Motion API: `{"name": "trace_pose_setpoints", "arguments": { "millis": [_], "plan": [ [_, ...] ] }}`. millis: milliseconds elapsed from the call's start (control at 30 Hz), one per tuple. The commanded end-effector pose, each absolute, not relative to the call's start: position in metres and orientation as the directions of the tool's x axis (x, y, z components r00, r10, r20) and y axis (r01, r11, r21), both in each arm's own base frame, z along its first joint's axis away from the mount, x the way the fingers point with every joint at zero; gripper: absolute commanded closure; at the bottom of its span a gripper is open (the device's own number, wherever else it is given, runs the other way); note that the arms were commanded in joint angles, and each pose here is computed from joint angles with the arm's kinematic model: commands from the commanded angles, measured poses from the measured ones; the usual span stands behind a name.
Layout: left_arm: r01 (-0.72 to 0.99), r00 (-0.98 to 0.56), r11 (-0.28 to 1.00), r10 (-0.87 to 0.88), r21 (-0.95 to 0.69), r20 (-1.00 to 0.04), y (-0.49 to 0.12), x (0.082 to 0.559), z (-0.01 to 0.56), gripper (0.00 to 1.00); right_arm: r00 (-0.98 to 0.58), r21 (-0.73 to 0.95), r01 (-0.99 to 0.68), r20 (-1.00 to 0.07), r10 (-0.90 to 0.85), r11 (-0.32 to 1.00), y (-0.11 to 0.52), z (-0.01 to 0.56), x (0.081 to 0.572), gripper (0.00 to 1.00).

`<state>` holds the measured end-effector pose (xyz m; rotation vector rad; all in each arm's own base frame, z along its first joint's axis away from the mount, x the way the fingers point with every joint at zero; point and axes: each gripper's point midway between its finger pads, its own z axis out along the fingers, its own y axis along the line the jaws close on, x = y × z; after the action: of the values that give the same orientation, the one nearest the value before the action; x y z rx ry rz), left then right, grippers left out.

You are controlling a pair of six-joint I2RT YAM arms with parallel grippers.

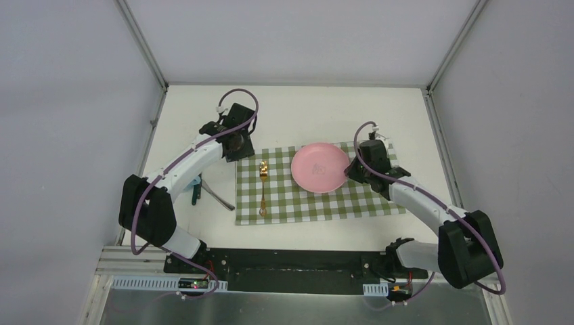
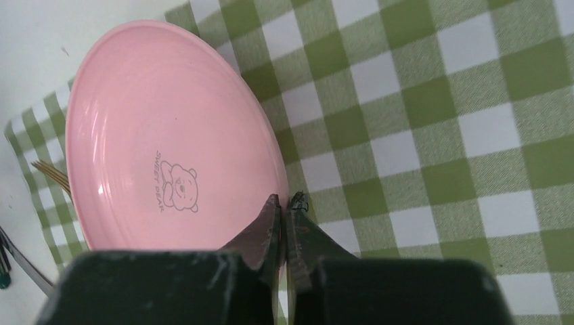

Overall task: Set the dinner table for one person
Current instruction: Place the plate on the napkin.

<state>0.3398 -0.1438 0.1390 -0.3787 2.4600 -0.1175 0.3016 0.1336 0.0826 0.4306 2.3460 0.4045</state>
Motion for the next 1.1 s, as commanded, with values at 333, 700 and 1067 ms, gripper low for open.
{"name": "trace_pose_setpoints", "arguments": {
  "millis": [333, 700, 1067],
  "plan": [
    [-0.24, -0.715, 0.952, -0.306, -0.19, -0.629, -0.149, 0.335, 0.163, 0.58, -0.709, 0.425, 0.094, -0.606, 0.36, 0.9, 0.16, 0.072, 0.288, 1.0],
    [-0.244, -0.715, 0.953, -0.302, -0.18, -0.63, -0.148, 0.334, 0.162, 0.58, -0.718, 0.459, 0.155, -0.556, 0.419, 0.875, 0.177, 0.052, 0.291, 1.0],
    [-0.242, -0.713, 0.953, -0.303, -0.183, -0.633, -0.149, 0.333, 0.164, 0.58, -0.717, 0.443, 0.155, -0.565, 0.409, 0.883, 0.17, 0.054, 0.283, 1.0]
  ]
}}
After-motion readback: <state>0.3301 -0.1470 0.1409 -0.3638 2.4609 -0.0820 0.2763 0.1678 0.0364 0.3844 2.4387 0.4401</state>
